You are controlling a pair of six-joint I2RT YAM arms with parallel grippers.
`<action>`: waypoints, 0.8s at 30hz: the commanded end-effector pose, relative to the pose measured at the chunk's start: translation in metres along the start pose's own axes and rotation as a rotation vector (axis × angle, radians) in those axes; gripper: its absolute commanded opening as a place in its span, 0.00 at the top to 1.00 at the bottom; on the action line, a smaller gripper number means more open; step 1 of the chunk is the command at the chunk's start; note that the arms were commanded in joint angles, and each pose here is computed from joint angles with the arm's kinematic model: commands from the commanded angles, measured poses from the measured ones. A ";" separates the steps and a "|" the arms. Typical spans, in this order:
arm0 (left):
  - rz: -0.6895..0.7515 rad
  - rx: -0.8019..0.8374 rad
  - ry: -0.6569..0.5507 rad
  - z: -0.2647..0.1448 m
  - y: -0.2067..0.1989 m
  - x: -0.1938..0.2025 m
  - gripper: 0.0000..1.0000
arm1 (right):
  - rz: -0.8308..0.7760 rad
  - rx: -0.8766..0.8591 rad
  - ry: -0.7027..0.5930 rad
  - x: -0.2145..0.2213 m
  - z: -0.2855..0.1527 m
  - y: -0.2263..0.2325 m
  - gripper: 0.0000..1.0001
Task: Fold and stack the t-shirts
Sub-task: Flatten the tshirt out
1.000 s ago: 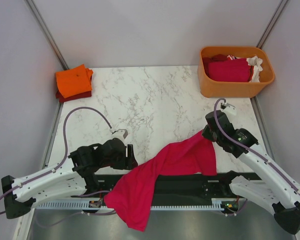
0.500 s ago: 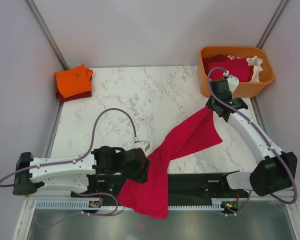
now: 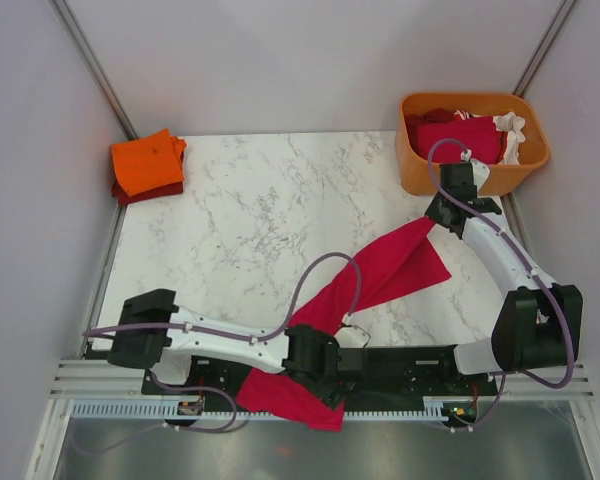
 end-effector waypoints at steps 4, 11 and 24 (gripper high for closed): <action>0.075 0.057 0.021 0.010 -0.046 -0.008 0.20 | -0.006 -0.055 -0.018 -0.005 0.000 0.001 1.00; 0.087 0.028 0.078 0.045 -0.061 0.003 0.14 | -0.006 -0.063 -0.008 -0.005 0.000 -0.007 1.00; 0.018 -0.102 -0.048 0.020 -0.029 -0.014 0.98 | 0.004 -0.079 -0.014 -0.010 -0.005 -0.011 1.00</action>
Point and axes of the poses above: each gripper's point midway between its finger pads, its own z axis out along the fingers, its own y axis along the line the jaws close on, x = y × z, the point moved 4 cm from there along -z, back along the fingers, and after that the axes turned 10 degrees about z, right-handed, at the moved point
